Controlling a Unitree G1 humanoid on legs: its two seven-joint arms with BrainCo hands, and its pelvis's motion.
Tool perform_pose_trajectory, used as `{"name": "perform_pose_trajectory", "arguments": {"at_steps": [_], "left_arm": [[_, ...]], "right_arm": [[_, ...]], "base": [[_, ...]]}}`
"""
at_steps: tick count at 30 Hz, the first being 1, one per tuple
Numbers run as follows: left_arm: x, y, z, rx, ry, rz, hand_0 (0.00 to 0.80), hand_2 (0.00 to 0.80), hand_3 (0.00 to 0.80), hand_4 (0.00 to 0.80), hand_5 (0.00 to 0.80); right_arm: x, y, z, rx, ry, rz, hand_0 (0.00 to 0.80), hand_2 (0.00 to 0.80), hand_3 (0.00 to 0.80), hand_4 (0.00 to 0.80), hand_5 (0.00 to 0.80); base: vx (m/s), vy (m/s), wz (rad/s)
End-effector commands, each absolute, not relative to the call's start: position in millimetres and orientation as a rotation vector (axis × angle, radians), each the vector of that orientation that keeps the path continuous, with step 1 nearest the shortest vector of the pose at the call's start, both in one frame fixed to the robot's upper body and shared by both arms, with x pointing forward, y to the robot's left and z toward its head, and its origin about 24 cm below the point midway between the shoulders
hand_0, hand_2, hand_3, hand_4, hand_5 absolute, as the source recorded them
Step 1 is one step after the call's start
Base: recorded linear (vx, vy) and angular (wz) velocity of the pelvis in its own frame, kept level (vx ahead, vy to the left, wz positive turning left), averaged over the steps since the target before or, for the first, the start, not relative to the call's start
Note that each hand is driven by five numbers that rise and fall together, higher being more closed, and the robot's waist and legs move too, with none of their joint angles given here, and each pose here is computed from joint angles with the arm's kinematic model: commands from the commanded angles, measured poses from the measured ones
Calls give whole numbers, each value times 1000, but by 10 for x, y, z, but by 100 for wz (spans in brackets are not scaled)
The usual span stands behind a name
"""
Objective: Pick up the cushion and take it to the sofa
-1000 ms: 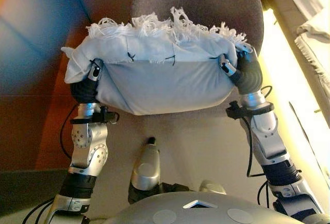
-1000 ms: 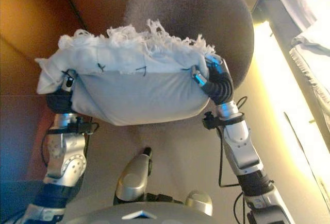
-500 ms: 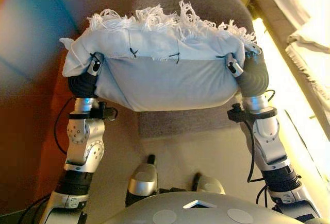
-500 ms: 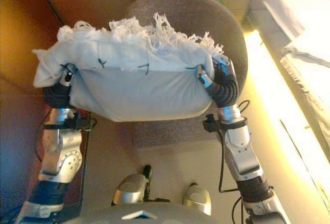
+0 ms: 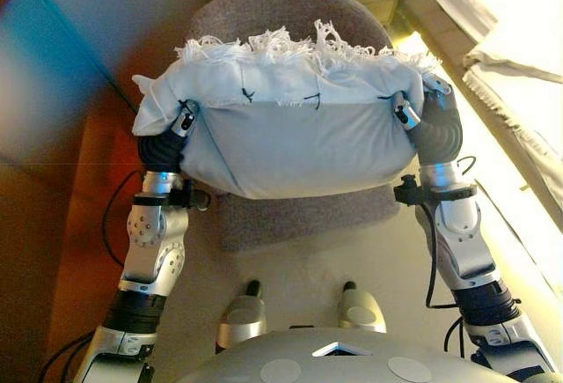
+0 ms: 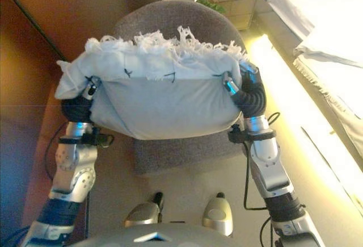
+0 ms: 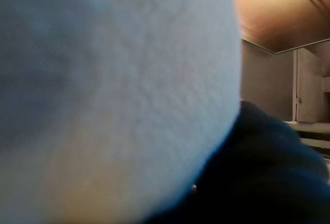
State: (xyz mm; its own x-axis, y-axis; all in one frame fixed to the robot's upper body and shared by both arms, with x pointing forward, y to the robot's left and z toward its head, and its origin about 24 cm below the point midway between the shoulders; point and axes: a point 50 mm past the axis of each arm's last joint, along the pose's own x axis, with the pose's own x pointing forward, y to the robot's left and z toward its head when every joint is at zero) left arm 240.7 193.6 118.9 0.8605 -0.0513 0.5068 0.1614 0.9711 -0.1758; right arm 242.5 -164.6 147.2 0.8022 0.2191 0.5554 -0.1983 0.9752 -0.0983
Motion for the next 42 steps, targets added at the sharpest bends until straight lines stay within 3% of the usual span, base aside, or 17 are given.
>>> {"name": "perform_pose_trajectory", "arguments": {"at_steps": [1, 8, 23, 42], "left_arm": [[2264, 1995, 1546, -278, -723, -146, 800, 800, 800, 800, 800], [2247, 1802, 1484, -311, -716, -181, 800, 800, 800, 800, 800], [2643, 1645, 1336, -262, -565, -150, 800, 800, 800, 800, 800], [3338, 1484, 1108, -139, -299, -88, 800, 800, 800, 800, 800]], "right_arm": [[2341, -1684, 1889, 5, -802, 288, 800, 800, 800, 800, 800], [2374, -1652, 1682, -59, -734, 245, 800, 800, 800, 800, 800], [2822, -1560, 1554, -47, -563, 199, 800, 800, 800, 800, 800], [3533, -1158, 1388, -41, -287, 82, 800, 800, 800, 800, 800]], "base": [[290, -312, -4], [212, -178, 6], [115, 49, 32], [95, 39, 6]]}}
